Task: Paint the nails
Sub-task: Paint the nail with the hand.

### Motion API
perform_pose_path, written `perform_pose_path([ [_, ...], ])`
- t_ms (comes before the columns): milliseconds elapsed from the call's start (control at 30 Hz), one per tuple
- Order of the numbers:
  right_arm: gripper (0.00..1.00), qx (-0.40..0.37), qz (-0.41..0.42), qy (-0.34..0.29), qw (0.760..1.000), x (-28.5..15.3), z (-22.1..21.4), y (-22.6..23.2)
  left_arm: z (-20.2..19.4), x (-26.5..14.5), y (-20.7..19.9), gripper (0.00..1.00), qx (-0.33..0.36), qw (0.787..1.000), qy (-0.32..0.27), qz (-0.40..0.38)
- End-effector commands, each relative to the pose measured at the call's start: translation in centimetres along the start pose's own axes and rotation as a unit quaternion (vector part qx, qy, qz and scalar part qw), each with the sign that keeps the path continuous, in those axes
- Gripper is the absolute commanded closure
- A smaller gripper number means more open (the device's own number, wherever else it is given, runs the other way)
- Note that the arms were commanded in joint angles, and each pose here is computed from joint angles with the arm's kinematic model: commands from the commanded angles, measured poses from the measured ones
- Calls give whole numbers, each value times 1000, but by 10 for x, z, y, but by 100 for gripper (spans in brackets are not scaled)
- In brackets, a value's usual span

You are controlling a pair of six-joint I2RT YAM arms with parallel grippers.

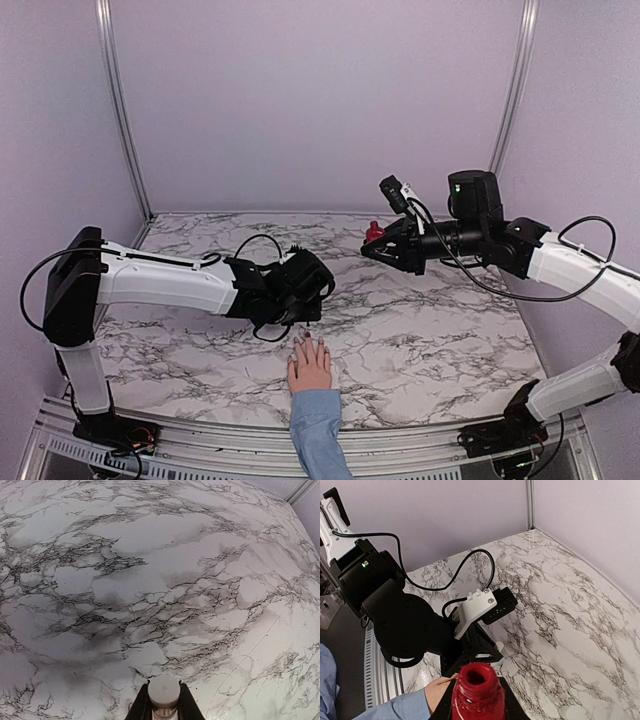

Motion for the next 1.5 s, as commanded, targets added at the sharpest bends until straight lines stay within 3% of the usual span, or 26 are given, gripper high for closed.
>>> perform_pose_path([
  [0, 100, -9, -12, -10, 1000, -7, 8, -3, -6, 8, 1, 100, 10, 1000, 8, 7],
  [1467, 100, -11, -17, -3, 1000, -3, 6, -7, -8, 26, 10, 100, 3, 999, 31, 18],
])
Point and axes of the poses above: each gripper's point midway between its finger pads, its own x axis out along the fingers, its own y axis along the line the jaws close on, z = x × y, the point moved 2 cm from there along -x, back along the fingers, and after that the axes turned 8 degrees about -x, right-handed, at the moved point
